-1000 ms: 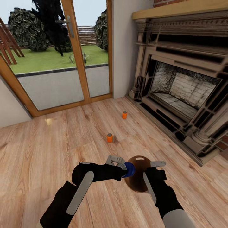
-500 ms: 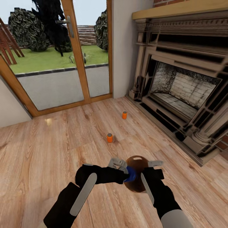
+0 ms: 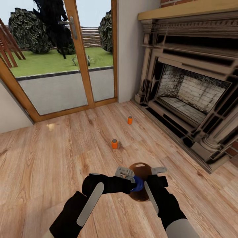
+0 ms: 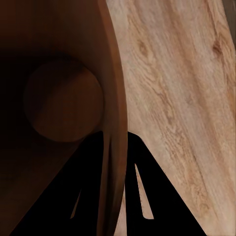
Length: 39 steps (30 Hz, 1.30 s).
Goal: Put the three can of soda from the living room inside the tash can in the kitchen.
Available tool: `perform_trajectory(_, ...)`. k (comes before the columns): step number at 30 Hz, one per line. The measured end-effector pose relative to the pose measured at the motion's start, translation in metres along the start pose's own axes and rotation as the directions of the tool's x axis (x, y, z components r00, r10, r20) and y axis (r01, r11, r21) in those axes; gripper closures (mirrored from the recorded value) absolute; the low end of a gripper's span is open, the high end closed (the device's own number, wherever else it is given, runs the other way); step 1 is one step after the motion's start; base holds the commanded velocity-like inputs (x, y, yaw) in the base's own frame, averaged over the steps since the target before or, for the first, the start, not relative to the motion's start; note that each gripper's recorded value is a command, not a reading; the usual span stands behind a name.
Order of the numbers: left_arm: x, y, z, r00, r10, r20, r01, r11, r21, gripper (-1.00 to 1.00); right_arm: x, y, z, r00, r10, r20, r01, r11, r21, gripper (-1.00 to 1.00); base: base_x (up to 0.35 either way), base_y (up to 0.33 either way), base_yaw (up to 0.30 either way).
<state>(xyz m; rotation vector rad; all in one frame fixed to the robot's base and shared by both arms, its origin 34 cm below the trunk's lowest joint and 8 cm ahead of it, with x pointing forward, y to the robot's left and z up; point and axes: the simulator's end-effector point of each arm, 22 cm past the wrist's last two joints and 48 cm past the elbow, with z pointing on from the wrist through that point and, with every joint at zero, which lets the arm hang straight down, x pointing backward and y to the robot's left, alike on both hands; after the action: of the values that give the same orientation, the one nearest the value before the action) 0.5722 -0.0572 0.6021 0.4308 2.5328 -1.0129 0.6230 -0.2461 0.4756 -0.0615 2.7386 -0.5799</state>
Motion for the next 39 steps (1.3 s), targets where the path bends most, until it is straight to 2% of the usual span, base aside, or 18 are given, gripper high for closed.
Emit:
perform_trajectory(4, 0.001, 0.003, 0.003, 1.000, -0.006, 0.006, 0.006, 1.000, -0.003, 1.00, -0.002, 0.006, -0.003, 1.000, -0.022, 0.011, 0.022, 1.000, -0.003, 1.00, 0.000, 0.000, 0.000)
perform_trajectory(12, 0.005, 0.004, 0.010, 1.000, -0.003, 0.007, 0.003, 1.000, -0.007, 1.00, -0.003, 0.010, -0.005, 0.999, -0.029, 0.015, 0.029, 1.000, -0.009, 1.00, 0.000, 0.000, 0.000)
perform_trajectory(13, 0.007, 0.004, 0.012, 1.000, -0.004, 0.003, 0.005, 1.000, -0.008, -1.00, -0.003, 0.010, -0.005, 0.999, -0.029, 0.014, 0.029, 1.000, -0.010, 1.00, 0.000, 0.000, 0.000)
perform_trajectory(39, 0.009, 0.011, 0.014, 1.000, -0.006, 0.006, 0.006, 1.000, -0.020, -1.00, -0.002, 0.009, -0.005, 0.999, -0.031, 0.013, 0.032, 0.999, -0.009, 1.00, 0.000, 0.000, 0.000)
